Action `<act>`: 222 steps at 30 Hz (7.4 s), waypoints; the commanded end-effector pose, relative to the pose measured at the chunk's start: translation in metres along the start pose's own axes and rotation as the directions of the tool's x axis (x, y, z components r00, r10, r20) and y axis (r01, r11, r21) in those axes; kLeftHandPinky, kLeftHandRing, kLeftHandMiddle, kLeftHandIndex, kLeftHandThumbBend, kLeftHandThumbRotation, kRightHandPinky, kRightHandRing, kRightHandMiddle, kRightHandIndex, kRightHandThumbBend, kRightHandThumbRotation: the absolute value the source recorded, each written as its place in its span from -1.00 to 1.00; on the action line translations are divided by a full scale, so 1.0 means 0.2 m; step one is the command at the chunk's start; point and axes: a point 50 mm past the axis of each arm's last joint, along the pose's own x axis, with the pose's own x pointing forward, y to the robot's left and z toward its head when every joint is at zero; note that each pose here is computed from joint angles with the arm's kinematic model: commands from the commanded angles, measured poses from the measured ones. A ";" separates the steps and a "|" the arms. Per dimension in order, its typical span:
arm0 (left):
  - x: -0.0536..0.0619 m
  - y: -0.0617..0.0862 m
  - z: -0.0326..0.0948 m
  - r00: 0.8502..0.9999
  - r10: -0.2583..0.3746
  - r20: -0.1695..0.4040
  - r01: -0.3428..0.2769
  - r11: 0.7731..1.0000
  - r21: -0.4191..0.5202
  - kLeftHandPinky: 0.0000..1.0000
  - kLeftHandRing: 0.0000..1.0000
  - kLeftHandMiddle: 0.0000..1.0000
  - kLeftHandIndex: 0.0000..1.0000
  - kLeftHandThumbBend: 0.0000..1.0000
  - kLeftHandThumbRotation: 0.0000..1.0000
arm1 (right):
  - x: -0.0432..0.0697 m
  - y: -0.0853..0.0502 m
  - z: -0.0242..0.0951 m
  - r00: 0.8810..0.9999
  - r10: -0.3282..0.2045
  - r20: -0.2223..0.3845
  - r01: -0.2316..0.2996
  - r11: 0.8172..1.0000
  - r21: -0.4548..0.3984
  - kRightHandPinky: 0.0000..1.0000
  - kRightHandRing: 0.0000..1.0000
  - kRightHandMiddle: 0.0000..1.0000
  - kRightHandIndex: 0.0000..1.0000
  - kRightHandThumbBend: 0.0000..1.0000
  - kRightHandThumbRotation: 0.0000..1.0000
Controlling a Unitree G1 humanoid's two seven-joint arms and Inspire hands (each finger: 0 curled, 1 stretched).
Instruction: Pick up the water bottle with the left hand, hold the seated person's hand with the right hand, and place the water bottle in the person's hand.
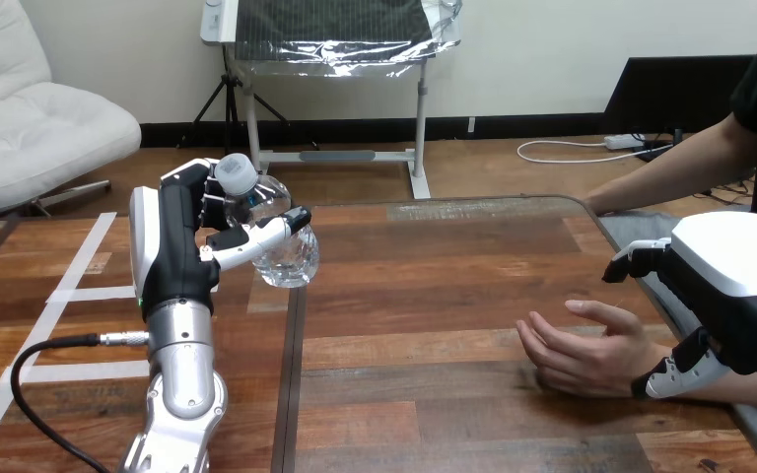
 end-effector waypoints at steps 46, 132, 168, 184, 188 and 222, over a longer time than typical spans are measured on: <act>0.07 0.03 0.17 0.988 0.016 0.153 -0.010 0.999 -0.040 -0.10 -0.09 -0.06 -0.07 0.51 -1.00 | 0.02 -0.01 -0.06 0.995 0.034 -0.096 -0.039 0.998 -0.049 0.44 0.58 0.61 0.55 0.60 -1.00; 0.06 0.06 0.22 0.979 0.027 0.201 -0.014 0.998 -0.068 -0.14 -0.11 -0.08 -0.07 0.51 -1.00 | 0.21 0.11 -0.15 0.973 0.145 -0.182 -0.144 0.989 0.016 0.41 0.54 0.58 0.54 0.49 -1.00; 0.05 0.07 0.24 0.973 0.016 0.229 0.005 0.996 -0.089 -0.17 -0.13 -0.08 -0.07 0.46 -1.00 | 0.31 0.16 -0.21 0.964 0.129 -0.230 -0.139 0.990 -0.028 0.38 0.56 0.62 0.56 0.44 -0.98; 0.04 0.07 0.25 0.971 0.017 0.238 0.006 0.995 -0.098 -0.18 -0.13 -0.09 -0.07 0.46 -1.00 | 0.32 0.13 -0.23 0.963 0.100 -0.249 -0.110 0.994 -0.025 0.37 0.57 0.64 0.60 0.35 -0.84; 0.04 0.07 0.25 0.971 0.017 0.240 0.007 0.995 -0.100 -0.19 -0.14 -0.09 -0.07 0.45 -1.00 | 0.31 0.12 -0.23 0.961 0.106 -0.256 -0.114 0.993 -0.019 0.39 0.59 0.66 0.61 0.32 -0.88; 0.04 0.07 0.26 0.969 0.019 0.246 0.008 0.994 -0.108 -0.21 -0.14 -0.08 -0.07 0.44 -1.00 | 0.31 0.12 -0.27 0.954 0.121 -0.275 -0.125 0.992 0.004 0.36 0.57 0.64 0.57 0.32 -1.00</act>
